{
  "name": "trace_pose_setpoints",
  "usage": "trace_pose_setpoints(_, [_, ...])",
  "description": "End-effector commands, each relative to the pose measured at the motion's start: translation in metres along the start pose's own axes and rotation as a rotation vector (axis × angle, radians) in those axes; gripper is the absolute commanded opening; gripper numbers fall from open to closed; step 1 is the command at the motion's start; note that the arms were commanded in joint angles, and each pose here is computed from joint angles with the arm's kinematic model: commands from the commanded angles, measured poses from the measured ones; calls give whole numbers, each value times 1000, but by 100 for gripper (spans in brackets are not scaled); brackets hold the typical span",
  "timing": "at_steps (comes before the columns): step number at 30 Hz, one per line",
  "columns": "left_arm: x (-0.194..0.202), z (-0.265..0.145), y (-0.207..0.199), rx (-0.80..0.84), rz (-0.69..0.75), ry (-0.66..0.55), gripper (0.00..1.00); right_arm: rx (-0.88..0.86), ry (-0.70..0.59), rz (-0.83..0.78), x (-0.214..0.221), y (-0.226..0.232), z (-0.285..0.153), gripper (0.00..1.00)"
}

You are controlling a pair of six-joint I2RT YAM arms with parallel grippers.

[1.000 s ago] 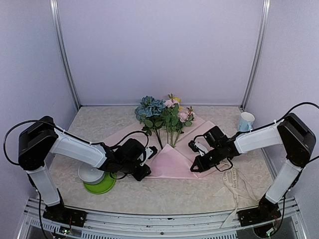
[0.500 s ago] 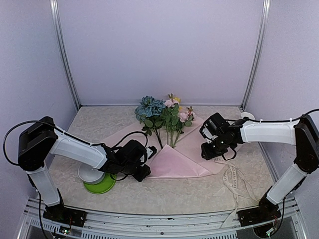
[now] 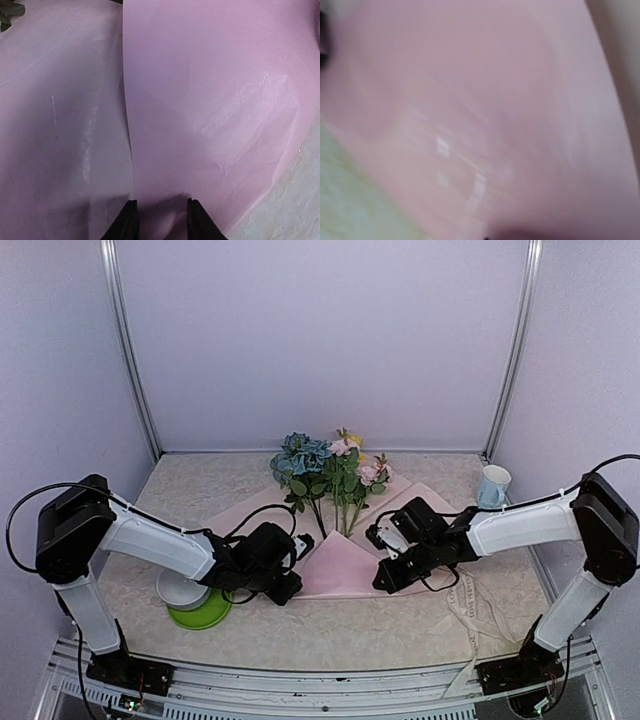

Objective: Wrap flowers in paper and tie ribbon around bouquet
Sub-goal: Press the fold line of the 1/4-folded wrapping paper.

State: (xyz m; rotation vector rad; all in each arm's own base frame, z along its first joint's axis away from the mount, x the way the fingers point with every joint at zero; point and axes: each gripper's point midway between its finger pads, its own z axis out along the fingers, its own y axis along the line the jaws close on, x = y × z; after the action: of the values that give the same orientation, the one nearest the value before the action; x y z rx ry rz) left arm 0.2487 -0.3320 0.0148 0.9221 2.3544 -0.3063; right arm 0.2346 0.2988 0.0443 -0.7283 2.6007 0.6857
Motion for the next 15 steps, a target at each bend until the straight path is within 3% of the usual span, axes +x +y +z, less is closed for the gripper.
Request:
trace_pose_setpoints(1, [54, 0, 5, -23, 6, 178, 33, 124, 54, 96, 23, -34, -2, 0])
trace_pose_setpoints(9, [54, -3, 2, -4, -1, 179, 33, 380, 131, 287, 77, -94, -39, 0])
trace_pose_setpoints(15, [54, -6, 1, 4, -6, 171, 33, 454, 97, 318, 69, -107, -67, 0])
